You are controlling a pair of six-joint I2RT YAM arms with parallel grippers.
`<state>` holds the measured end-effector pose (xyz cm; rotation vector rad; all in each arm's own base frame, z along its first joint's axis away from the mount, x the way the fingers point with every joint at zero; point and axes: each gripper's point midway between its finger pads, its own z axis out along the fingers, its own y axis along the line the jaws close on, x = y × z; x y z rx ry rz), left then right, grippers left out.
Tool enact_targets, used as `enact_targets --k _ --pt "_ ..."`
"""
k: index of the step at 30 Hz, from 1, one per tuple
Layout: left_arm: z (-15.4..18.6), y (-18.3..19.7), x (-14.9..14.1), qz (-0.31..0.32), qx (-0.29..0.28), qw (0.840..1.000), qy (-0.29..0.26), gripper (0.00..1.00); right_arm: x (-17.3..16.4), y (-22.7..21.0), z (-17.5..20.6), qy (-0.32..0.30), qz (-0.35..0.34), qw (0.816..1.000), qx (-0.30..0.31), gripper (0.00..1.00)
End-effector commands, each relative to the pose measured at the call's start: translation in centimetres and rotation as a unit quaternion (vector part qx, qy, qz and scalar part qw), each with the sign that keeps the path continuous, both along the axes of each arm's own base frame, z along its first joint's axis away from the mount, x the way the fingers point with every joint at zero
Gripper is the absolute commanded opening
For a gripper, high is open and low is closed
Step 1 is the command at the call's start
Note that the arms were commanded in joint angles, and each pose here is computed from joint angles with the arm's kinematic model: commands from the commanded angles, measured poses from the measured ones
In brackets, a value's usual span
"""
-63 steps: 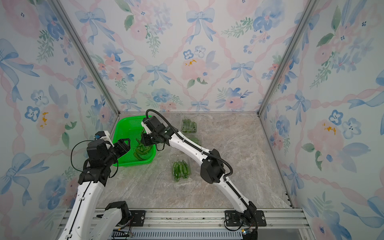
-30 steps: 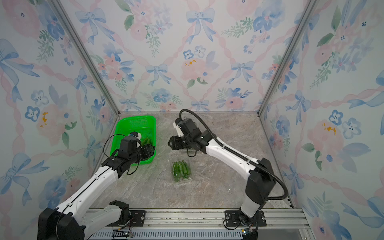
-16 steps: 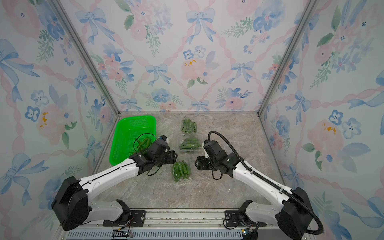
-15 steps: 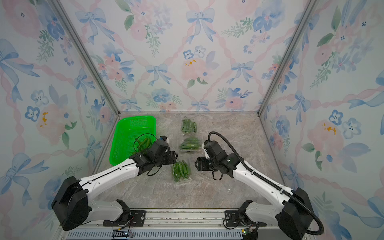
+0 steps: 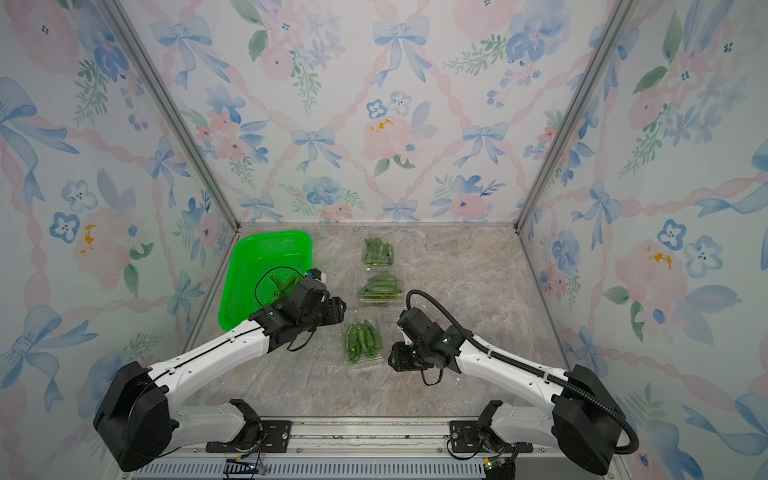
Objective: Take small green peppers out of containers
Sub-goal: Move the packing box to the center of the board.
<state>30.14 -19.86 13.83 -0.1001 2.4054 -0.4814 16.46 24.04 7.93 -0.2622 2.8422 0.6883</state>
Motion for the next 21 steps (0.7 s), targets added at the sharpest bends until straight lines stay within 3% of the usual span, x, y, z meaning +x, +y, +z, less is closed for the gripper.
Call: enact_targets --k 1,10,21 --pt "-0.6 0.2 -0.3 -0.003 0.001 1.000 0.005 0.63 -0.1 0.1 -1.7 0.013 -0.007 1.000 -0.010 0.46" --pt "-0.2 -0.1 -0.4 -0.008 -0.008 1.000 0.001 0.63 2.7 -1.7 -3.4 0.013 -0.030 0.998 -0.048 0.46" --pt "-0.5 -0.1 -0.6 -0.008 -0.014 1.000 0.006 0.63 8.5 -7.8 -3.0 0.006 -0.116 0.991 -0.073 0.49"
